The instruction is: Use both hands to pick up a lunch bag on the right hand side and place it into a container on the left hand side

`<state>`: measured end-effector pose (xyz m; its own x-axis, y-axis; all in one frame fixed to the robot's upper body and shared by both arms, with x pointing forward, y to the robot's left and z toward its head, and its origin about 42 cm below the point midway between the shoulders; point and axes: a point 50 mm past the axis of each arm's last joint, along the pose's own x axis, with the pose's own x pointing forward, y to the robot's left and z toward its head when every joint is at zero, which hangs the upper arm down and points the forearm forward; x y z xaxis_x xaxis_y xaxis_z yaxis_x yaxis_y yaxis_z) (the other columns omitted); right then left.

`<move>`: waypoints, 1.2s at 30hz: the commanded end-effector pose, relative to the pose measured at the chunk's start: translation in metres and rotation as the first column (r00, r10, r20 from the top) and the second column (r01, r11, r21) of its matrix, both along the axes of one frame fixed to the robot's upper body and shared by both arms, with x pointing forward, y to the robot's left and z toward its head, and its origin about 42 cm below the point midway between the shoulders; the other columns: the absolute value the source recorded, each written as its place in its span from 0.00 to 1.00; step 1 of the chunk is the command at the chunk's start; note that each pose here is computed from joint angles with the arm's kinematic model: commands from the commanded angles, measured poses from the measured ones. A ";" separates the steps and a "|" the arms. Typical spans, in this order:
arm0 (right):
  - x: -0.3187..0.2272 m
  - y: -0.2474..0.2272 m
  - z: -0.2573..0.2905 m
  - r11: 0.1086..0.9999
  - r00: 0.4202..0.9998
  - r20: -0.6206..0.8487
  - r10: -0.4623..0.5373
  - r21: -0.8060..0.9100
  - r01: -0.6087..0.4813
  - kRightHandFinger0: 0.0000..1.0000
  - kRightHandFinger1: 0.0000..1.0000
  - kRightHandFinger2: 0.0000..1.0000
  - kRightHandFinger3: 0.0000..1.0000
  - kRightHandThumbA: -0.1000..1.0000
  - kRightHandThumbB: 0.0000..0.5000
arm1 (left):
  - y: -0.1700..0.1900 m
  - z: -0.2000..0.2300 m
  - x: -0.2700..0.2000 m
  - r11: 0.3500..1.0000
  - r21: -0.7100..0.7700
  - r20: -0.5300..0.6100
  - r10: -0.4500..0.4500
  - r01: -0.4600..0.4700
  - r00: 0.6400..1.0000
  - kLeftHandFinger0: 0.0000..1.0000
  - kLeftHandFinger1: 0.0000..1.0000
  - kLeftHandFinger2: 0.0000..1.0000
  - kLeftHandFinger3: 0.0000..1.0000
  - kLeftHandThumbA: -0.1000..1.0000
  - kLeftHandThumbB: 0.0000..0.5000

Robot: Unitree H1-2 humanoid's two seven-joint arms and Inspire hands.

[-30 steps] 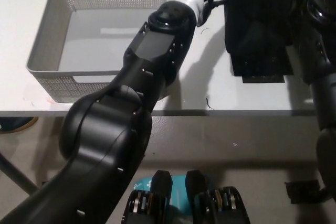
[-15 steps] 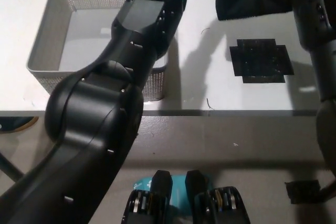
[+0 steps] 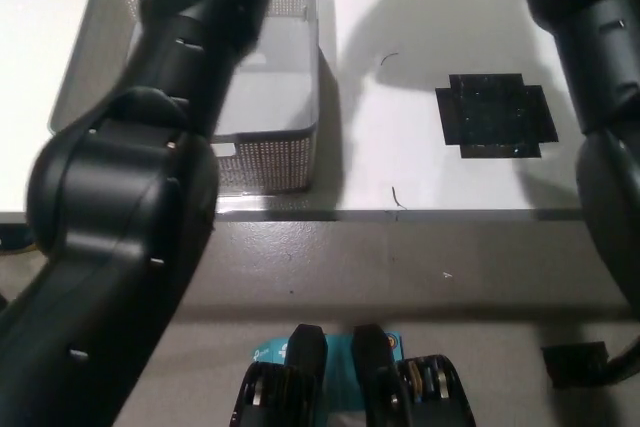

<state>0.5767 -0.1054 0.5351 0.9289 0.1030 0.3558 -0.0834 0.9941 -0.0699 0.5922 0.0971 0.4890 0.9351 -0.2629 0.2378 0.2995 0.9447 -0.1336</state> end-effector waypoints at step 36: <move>-0.047 0.200 -0.068 0.871 0.950 -0.165 0.265 -0.381 -0.310 1.00 1.00 1.00 1.00 1.00 0.00 | 0.178 -0.053 -0.022 0.994 -0.068 0.023 0.090 -0.088 0.996 1.00 1.00 1.00 1.00 1.00 0.66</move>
<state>0.5453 0.0658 0.4590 0.9156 0.3867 0.1099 -0.3233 0.8707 -0.3706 0.5627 0.2797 0.3997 0.9871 0.0009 0.1601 0.0630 0.9170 -0.3940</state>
